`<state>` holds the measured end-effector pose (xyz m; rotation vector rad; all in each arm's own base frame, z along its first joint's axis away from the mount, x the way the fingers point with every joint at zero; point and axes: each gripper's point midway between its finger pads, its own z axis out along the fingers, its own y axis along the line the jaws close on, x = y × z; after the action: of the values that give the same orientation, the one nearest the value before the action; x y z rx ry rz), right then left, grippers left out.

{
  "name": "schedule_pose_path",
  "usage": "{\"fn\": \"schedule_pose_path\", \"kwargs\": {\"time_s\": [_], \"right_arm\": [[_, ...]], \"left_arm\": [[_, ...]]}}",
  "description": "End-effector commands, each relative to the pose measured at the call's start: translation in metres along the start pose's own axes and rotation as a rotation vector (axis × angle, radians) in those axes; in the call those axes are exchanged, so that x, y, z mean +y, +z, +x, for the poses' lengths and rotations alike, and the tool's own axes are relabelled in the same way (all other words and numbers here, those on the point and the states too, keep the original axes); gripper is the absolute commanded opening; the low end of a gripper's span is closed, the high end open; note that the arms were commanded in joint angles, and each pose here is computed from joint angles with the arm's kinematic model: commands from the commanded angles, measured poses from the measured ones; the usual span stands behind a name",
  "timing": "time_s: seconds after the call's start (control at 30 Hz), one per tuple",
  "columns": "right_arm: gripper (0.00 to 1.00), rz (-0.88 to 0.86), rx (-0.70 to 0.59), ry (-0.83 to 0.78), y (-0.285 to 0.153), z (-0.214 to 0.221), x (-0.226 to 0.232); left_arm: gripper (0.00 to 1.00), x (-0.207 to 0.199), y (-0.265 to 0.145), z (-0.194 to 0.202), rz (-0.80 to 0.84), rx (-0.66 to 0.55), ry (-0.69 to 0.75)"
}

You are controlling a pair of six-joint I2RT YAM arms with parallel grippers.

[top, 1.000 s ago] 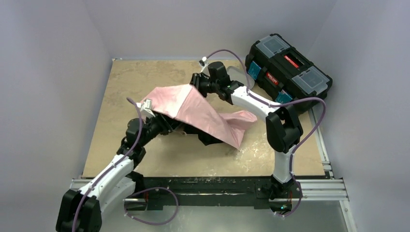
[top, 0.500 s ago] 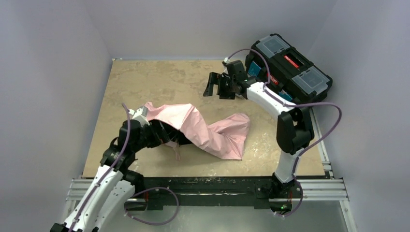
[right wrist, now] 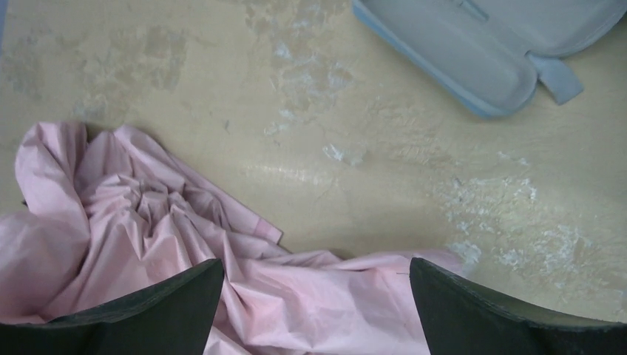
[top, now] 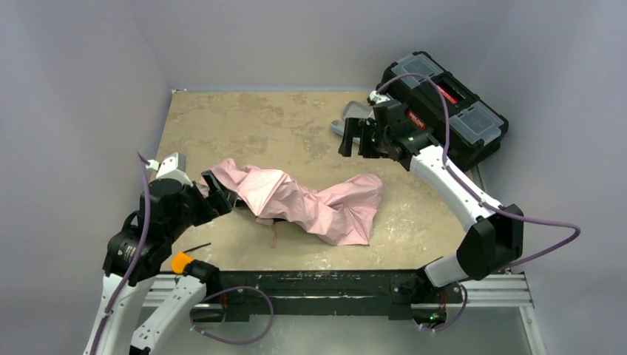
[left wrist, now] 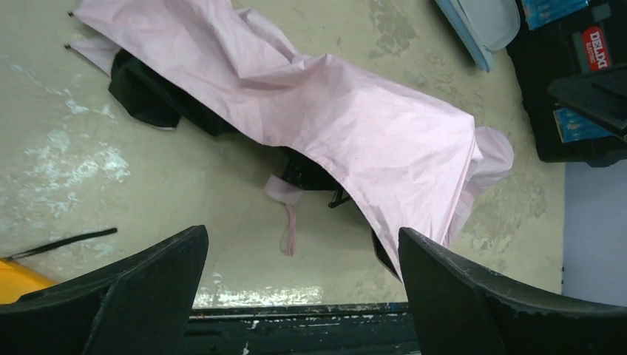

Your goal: Put away the umbrella

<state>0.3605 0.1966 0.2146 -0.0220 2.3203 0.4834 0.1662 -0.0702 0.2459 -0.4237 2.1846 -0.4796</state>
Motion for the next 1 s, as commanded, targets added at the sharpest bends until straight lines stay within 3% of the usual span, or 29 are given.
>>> {"fn": "schedule_pose_path", "kwargs": {"time_s": [0.0,0.2,0.33,0.47,0.7,0.87,0.97], "right_arm": [[0.99,-0.077,0.092,-0.089,-0.006,0.030,0.004],[0.99,-0.093,0.093,-0.088,0.009,0.043,0.000],[0.99,-0.115,0.135,-0.071,0.033,0.059,0.000],[0.98,-0.022,0.257,-0.034,0.060,0.098,-0.024],[0.59,-0.002,0.459,0.105,0.072,0.184,-0.044],[0.60,-0.119,0.513,0.129,0.070,0.209,-0.028],[0.70,-0.152,0.511,0.097,0.062,0.198,-0.020]], "left_arm": [[1.00,0.006,0.001,-0.015,-0.070,-0.005,0.119],[1.00,-0.046,0.043,-0.030,0.141,0.004,0.227],[1.00,-0.051,0.089,-0.011,0.185,0.082,0.272],[1.00,-0.038,0.130,0.025,0.135,0.223,0.209],[1.00,-0.006,0.171,0.086,0.017,0.319,0.125],[1.00,0.006,0.189,0.121,0.006,0.347,0.111],[0.99,0.002,0.189,0.123,-0.002,0.361,0.128]]}}
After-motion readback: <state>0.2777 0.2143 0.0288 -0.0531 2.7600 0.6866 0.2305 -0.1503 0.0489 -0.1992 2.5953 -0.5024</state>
